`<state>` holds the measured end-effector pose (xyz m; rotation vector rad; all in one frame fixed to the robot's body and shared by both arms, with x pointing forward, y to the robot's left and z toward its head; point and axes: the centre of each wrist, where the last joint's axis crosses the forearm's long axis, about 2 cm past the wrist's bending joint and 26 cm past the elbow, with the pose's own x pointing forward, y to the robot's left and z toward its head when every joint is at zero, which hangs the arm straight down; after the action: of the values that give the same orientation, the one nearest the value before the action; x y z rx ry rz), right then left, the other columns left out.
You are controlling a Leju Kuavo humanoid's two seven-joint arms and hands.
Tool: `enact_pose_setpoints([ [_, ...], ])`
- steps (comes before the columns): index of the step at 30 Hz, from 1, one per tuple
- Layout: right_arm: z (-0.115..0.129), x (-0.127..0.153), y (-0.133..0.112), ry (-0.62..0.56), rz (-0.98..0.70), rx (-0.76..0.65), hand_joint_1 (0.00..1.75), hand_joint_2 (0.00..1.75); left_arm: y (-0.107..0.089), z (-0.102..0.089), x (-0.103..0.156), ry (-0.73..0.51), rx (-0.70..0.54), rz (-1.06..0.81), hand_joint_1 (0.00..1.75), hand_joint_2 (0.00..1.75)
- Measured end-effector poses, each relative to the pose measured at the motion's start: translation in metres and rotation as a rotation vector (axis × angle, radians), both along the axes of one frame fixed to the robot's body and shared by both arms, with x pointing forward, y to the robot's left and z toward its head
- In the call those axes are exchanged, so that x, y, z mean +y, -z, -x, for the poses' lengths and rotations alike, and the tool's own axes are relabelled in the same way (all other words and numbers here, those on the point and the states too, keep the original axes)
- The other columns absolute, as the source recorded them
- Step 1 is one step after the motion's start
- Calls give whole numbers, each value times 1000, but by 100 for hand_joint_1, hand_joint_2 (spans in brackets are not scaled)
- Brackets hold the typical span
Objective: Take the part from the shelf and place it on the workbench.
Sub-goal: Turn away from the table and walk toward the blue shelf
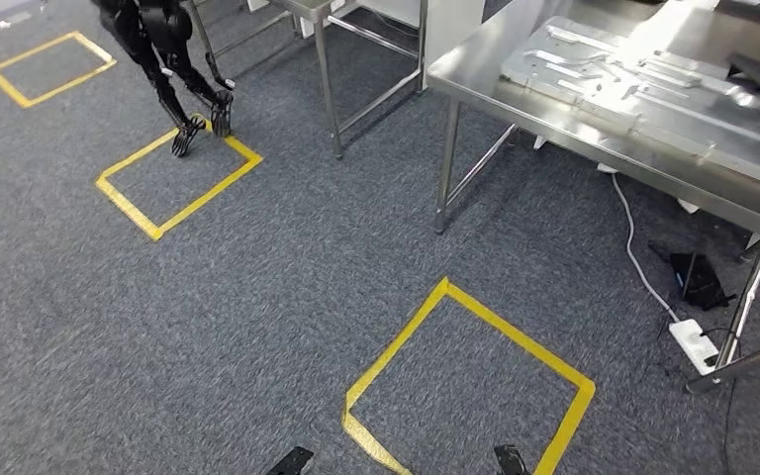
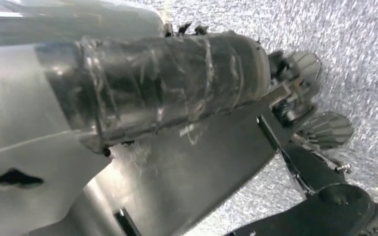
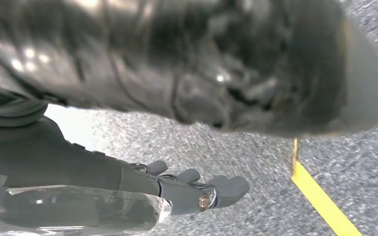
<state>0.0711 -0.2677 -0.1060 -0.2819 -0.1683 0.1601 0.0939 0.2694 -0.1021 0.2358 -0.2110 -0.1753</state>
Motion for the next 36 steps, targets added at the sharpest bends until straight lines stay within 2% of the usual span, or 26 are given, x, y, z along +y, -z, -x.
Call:
enact_pose_setpoints([
  [7, -1, -1, 0, 54, -1, 134, 0, 0, 0, 2, 2, 116, -122, -62, 0, 0],
  [12, 4, -2, 1, 76, -3, 107, 0, 0, -2, -4, -5, 187, -192, -83, 0, 0],
  [31, 2, 1, 0, 93, -12, 100, 0, 0, -2, -6, -7, 247, -207, -84, 0, 0],
  [33, 1, 2, 0, 112, -15, 89, 0, 0, -2, -4, -8, 297, -201, -62, 0, 0],
  [36, 0, 4, 0, 166, -13, 70, 0, 0, -2, -2, -18, 444, -156, -35, 0, 0],
])
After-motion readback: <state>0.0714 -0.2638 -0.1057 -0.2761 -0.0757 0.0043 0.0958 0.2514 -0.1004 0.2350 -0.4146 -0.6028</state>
